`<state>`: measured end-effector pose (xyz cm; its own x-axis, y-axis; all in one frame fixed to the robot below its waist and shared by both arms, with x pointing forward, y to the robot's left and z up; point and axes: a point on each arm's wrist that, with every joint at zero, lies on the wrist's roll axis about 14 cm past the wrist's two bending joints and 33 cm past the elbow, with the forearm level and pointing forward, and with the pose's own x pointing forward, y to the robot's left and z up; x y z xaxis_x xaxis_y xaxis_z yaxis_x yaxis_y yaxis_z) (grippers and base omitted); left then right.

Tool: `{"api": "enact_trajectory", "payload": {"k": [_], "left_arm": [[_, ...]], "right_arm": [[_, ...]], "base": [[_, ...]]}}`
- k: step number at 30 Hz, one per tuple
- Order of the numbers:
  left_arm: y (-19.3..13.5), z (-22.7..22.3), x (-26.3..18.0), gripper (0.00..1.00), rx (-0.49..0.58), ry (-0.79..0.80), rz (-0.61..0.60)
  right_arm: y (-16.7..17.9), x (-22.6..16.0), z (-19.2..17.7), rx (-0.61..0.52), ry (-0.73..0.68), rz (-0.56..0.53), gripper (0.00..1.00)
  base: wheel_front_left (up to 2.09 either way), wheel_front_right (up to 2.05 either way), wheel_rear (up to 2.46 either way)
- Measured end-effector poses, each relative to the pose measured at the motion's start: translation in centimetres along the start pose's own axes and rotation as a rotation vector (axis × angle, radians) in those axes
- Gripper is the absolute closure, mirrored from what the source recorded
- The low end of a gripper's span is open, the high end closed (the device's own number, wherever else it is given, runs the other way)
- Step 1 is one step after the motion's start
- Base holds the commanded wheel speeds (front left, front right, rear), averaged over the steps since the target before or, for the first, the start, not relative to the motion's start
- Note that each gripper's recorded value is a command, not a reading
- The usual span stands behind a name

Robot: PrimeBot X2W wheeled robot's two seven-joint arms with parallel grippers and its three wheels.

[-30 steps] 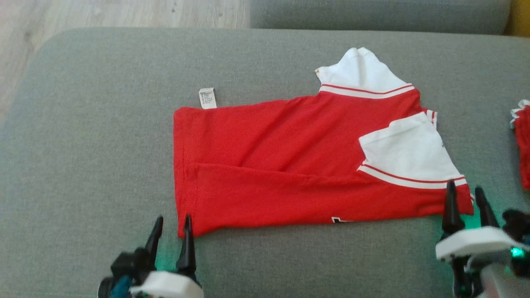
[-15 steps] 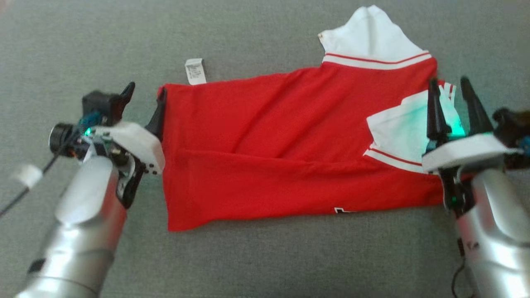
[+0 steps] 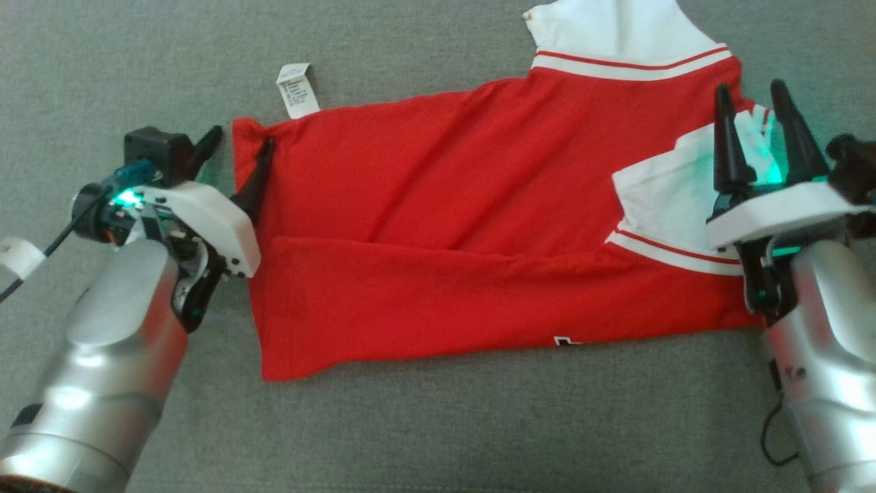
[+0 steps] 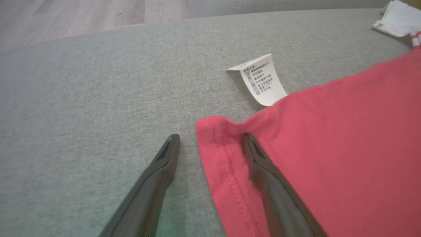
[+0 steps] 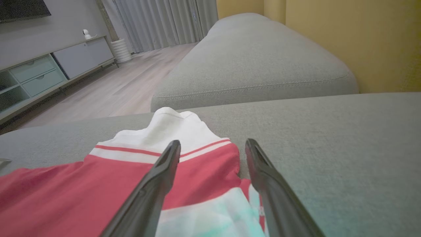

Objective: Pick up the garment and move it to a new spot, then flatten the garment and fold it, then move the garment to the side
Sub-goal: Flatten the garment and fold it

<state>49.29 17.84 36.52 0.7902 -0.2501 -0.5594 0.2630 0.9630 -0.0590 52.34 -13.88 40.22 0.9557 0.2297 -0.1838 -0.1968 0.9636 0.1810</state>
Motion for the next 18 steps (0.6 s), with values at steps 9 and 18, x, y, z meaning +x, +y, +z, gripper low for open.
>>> {"api": "enact_trajectory", "payload": {"k": [9,18], "left_arm": [[-0.5,1.1,0.7,1.00,0.002,-0.072,-0.023],[-1.5,2.8,0.1,1.00,-0.018,-0.170,-0.030]], "right_arm": [[1.1,5.6,1.4,-0.115,0.118,0.085,0.00],[0.9,11.2,-0.7,-0.273,0.377,0.092,0.00]], "base": [[0.00,0.00,0.00],[0.00,0.00,0.00]]}}
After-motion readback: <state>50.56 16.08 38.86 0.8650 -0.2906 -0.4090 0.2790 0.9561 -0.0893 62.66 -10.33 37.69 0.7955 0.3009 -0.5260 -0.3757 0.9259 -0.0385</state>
